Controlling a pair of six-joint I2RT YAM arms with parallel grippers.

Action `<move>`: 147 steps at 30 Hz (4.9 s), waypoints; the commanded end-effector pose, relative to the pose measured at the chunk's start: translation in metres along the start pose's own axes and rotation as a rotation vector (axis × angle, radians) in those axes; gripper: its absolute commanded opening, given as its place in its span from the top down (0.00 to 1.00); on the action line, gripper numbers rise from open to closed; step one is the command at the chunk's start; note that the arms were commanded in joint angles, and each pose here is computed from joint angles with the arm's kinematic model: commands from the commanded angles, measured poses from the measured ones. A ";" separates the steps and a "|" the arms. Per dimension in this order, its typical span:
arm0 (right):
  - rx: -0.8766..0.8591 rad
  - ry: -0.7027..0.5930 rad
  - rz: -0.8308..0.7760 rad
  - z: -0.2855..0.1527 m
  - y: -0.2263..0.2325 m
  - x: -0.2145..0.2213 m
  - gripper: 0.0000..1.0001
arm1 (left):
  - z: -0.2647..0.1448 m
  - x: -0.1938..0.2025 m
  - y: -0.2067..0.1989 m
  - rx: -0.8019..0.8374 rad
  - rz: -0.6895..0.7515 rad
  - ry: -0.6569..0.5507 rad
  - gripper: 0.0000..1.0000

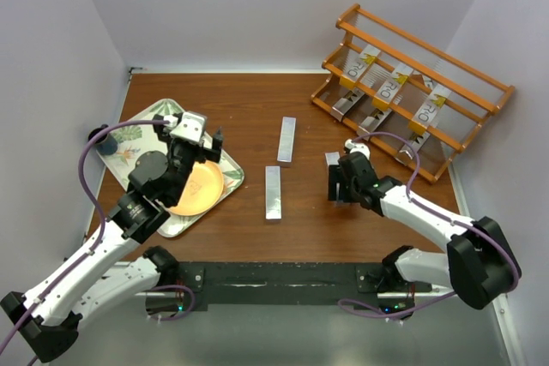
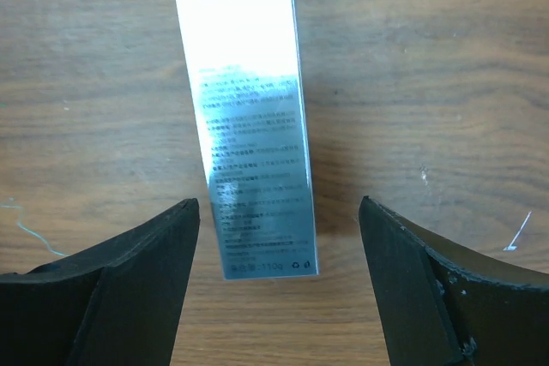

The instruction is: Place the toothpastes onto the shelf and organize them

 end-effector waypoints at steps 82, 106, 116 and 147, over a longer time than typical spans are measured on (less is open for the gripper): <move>0.279 -0.556 0.292 -0.088 -0.132 -0.394 0.66 | 0.019 0.024 -0.018 0.049 -0.023 0.070 0.01; 0.279 -0.564 0.316 -0.084 -0.138 -0.396 0.46 | 0.021 0.026 -0.021 0.060 -0.022 0.078 0.01; 0.186 -0.589 0.322 -0.086 -0.125 -0.396 0.40 | 0.021 0.027 -0.021 0.061 -0.020 0.080 0.01; 0.063 -0.645 0.326 -0.101 -0.109 -0.399 0.34 | 0.020 0.024 -0.020 0.060 -0.023 0.072 0.01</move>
Point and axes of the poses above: each gripper's point midway between its finger pads, its own z axis out along the fingers, its own y axis along the line the jaws close on, x = y × z, the point moved 4 cm from there along -z, back along the fingers, and after that the axes turned 7 degrees about -z, right-handed, at the moved point
